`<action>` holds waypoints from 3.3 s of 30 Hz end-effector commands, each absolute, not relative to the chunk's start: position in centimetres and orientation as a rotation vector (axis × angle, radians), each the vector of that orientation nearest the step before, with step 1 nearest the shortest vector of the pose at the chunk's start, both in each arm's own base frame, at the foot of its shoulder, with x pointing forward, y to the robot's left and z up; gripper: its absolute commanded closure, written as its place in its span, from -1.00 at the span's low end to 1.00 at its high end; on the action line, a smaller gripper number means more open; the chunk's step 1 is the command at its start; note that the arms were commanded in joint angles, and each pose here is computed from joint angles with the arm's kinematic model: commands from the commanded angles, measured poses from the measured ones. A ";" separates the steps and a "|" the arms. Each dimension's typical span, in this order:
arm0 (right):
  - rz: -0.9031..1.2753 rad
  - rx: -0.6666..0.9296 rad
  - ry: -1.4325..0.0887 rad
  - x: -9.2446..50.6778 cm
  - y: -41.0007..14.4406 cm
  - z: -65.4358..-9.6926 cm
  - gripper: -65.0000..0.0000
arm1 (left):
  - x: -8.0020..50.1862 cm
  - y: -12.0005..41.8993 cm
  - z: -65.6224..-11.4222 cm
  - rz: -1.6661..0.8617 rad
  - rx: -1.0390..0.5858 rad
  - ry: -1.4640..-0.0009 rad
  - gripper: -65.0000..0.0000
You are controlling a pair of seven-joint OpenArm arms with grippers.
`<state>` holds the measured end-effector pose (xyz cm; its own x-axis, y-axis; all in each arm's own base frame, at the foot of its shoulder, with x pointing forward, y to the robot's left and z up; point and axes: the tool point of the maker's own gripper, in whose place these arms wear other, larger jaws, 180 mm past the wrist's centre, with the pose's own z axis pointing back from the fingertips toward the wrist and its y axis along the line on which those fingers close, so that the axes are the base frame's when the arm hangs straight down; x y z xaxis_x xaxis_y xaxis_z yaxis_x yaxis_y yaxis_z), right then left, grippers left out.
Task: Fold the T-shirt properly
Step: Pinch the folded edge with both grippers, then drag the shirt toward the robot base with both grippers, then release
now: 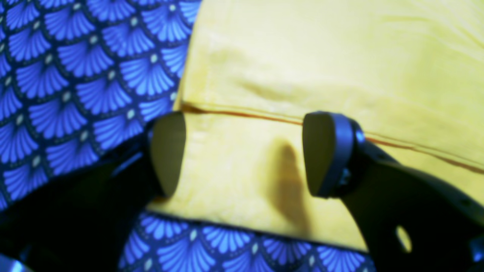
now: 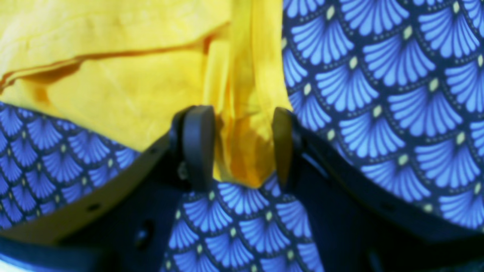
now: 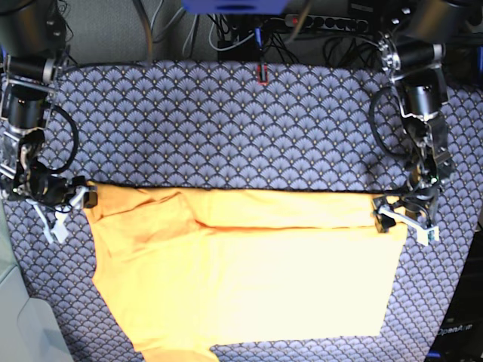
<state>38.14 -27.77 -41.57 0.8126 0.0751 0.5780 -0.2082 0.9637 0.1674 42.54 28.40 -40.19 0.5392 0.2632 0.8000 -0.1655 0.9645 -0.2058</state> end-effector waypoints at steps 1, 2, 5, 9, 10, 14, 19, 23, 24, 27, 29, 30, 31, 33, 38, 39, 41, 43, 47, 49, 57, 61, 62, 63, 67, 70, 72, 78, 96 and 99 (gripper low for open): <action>0.155 0.232 -0.643 39.1 -27.9 -40.3 0.17 | 43.9 29.0 -38.0 0.250 -0.106 -1.033 -0.44; 0.151 0.241 -0.642 38.9 -27.7 -40.5 0.17 | 43.9 28.9 -38.1 0.250 -0.107 -1.033 -0.44; 0.139 0.263 -0.633 38.4 -27.3 -41.0 0.17 | 43.9 28.8 -38.2 0.247 -0.108 -1.030 -0.45; 0.137 0.285 -0.622 37.8 -26.4 -41.9 0.17 | 43.6 28.6 -38.6 0.245 -0.110 -1.022 -0.45; 0.135 0.289 -0.619 37.6 -26.3 -42.0 0.18 | 43.6 28.6 -38.6 0.245 -0.110 -1.022 -0.45; 0.135 0.290 -0.617 37.6 -26.2 -42.1 0.26 | 43.6 27.9 -38.9 0.251 -0.123 -1.018 -0.45; 0.134 0.290 -0.612 37.4 -26.3 -42.2 0.29 | 43.7 27.8 -38.9 0.256 -0.127 -1.019 -0.45; 0.131 0.294 -0.599 36.8 -26.2 -42.8 0.29 | 43.6 28.0 -38.9 0.265 -0.124 -1.015 -0.44; 0.131 0.294 -0.599 36.8 -26.2 -42.8 0.29 | 43.1 28.3 -39.2 0.277 -0.119 -1.011 -0.44; 0.131 0.292 -0.596 36.7 -26.2 -42.8 0.29 | 41.8 30.4 -39.6 0.357 -0.106 -1.015 -0.44; 0.132 0.290 -0.596 36.7 -26.3 -42.9 0.29 | 41.1 31.7 -39.7 0.403 -0.100 -1.019 -0.44; 0.132 0.290 -0.596 36.7 -26.3 -42.9 0.29 | 40.7 32.2 -39.9 0.424 -0.096 -1.018 -0.44; 0.132 0.290 -0.596 36.7 -26.3 -42.9 0.29 | 40.3 32.5 -40.1 0.435 -0.094 -1.015 -0.44; 0.131 0.291 -0.595 36.7 -26.2 -42.9 0.29 | 39.6 33.0 -40.6 0.446 -0.085 -1.004 -0.44; 0.131 0.293 -0.598 36.7 -26.2 -42.8 0.29 | 39.3 32.7 -41.2 0.436 -0.082 -0.990 -0.44; 0.131 0.293 -0.598 36.7 -26.2 -42.8 0.29 | 39.3 32.6 -41.2 0.437 -0.084 -0.988 -0.44; 0.131 0.293 -0.598 36.7 -26.2 -42.8 0.29 | 39.3 32.6 -41.3 0.437 -0.085 -0.988 -0.44; 0.131 0.293 -0.598 36.7 -26.2 -42.8 0.29 | 39.4 31.9 -41.5 0.444 -0.103 -0.986 -0.44; 0.130 0.294 -0.599 36.8 -26.2 -42.8 0.29 | 39.5 31.2 -41.8 0.443 -0.115 -0.979 -0.40; 0.130 0.294 -0.599 36.8 -26.2 -42.8 0.29 | 39.4 31.1 -41.8 0.447 -0.120 -0.978 -0.22; 0.131 0.294 -0.602 36.8 -26.1 -42.8 0.42 | 38.6 29.6 -43.2 0.434 -0.153 -0.873 0.95; 0.133 0.292 -0.598 36.8 -26.2 -42.8 0.80 | 38.3 29.5 -43.3 0.423 -0.161 -0.825 1.00; 0.134 0.291 -0.597 36.7 -26.2 -42.7 0.91 | 38.4 30.2 -42.6 0.413 -0.145 -0.832 1.00; 0.134 0.291 -0.597 36.7 -26.2 -42.7 0.98 | 38.4 30.4 -42.1 0.404 -0.137 -0.834 1.00; 0.131 0.290 -0.562 35.3 -26.3 -43.9 1.00 | 37.9 30.8 -40.3 0.358 -0.106 -0.817 1.00; 0.131 0.286 -0.548 34.7 -26.4 -44.3 1.00 | 37.3 31.6 -39.1 0.330 -0.069 -0.823 1.00; 0.129 0.287 -0.518 33.7 -26.5 -45.1 1.00 | 37.1 31.8 -38.5 0.318 -0.058 -0.832 1.00; 0.227 0.205 -0.517 31.6 -27.1 -43.7 1.00 | 36.0 33.2 -37.9 0.297 -0.019 -0.792 1.00; 0.312 0.102 -0.462 20.8 -27.0 -42.9 1.00 | 25.5 33.1 -37.7 0.180 0.129 -0.660 1.00; 0.287 0.093 -0.458 19.9 -27.8 -43.0 1.00 | 23.6 34.3 -37.5 0.224 0.156 -0.654 1.00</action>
<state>20.89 -26.07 -42.73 0.8316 0.2099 0.5142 -0.2903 0.9536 0.0803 22.79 33.05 -39.10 0.7949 0.1816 0.5789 -0.2489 0.9678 0.0382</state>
